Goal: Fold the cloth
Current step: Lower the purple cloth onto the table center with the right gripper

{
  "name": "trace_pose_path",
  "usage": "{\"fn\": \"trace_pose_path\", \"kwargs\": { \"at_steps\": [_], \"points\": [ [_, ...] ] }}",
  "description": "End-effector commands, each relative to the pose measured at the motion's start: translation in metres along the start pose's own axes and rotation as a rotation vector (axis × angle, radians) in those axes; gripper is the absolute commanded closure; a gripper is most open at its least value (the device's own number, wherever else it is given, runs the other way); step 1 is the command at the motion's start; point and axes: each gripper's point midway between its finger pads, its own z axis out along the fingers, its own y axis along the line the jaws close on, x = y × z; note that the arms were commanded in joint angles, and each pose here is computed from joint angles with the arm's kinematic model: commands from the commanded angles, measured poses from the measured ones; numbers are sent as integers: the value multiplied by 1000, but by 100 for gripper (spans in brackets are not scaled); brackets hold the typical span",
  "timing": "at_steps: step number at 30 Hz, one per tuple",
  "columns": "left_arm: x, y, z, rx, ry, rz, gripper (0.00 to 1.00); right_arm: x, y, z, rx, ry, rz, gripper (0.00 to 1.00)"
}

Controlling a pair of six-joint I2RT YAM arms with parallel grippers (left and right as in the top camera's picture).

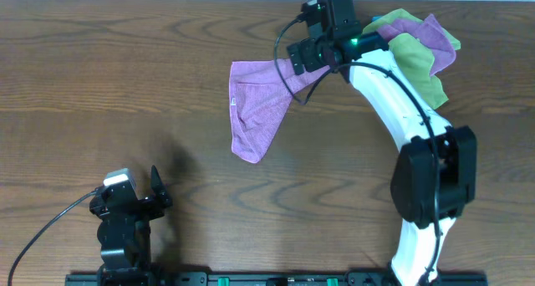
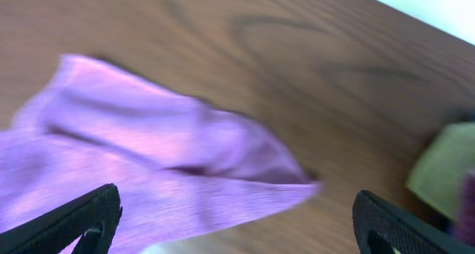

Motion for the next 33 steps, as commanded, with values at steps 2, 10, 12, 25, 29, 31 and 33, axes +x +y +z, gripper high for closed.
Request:
{"fn": "trace_pose_path", "kwargs": {
  "at_steps": [2,10,12,25,29,31,33],
  "points": [
    [9,3,3,-14,18,16,5,-8,69,-18,-274,-7,44,1],
    [9,3,3,-14,18,16,5,23,142,9,-377,109,28,1],
    [9,3,3,-14,18,16,5,26,151,14,-381,117,12,1],
    [9,3,3,-14,18,16,5,55,184,55,-367,167,-60,8],
    [9,3,3,-14,18,16,5,61,192,63,-353,177,-67,10],
    [9,3,3,-14,18,16,5,60,188,66,-306,167,-72,11],
    [9,3,3,-14,18,16,5,56,185,69,-279,150,-76,12]
  ]
}}
